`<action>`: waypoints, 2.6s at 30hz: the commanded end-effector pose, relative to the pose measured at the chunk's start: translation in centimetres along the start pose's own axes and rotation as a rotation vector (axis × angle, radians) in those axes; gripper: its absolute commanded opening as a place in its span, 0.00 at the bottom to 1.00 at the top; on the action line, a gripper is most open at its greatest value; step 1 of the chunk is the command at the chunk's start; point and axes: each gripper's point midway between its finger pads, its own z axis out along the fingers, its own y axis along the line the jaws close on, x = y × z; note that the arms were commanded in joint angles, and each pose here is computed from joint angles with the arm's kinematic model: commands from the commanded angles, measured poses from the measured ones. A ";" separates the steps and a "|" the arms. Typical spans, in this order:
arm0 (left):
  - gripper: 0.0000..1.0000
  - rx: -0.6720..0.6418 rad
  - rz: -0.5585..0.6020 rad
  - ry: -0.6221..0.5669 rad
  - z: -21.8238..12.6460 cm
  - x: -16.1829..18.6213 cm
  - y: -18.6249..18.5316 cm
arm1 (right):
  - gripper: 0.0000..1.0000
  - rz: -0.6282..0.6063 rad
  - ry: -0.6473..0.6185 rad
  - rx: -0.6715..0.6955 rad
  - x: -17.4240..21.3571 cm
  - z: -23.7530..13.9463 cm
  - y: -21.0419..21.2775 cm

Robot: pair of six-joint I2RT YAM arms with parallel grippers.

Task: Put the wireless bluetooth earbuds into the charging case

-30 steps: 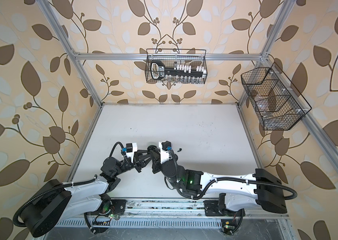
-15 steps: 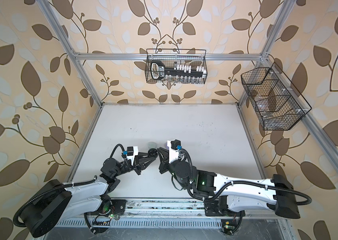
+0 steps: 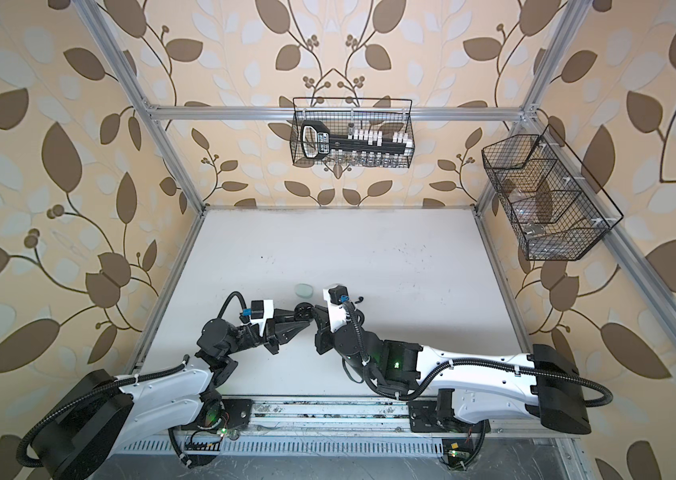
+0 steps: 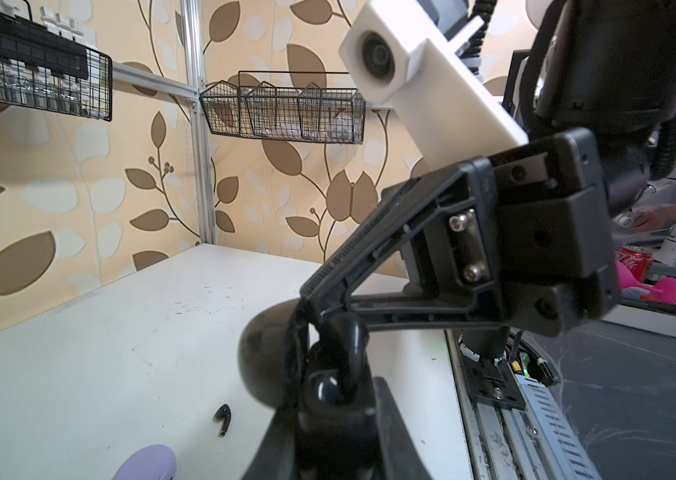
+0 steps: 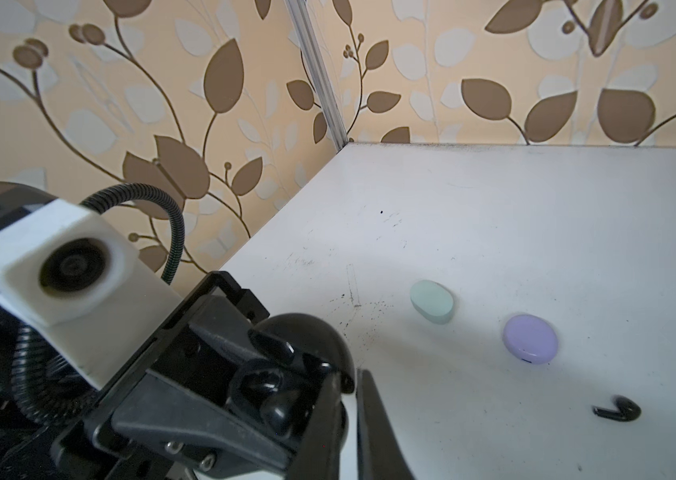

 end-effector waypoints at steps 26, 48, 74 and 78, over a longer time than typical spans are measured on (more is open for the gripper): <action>0.00 0.284 0.089 0.087 -0.6 1.1 -4.8 | 0.35 -0.169 0.102 -0.073 0.7 -1.0 0.9; 0.00 0.371 0.062 0.123 -0.4 1.5 -5.6 | 0.54 -0.186 0.062 0.002 -1.3 -1.1 0.0; 0.00 -0.052 0.040 0.111 -0.9 4.7 3.5 | 0.51 0.188 0.601 0.653 8.9 9.2 -23.1; 0.00 -0.059 0.045 0.110 -1.2 4.6 3.5 | 0.48 0.157 0.668 0.708 11.0 10.9 -24.1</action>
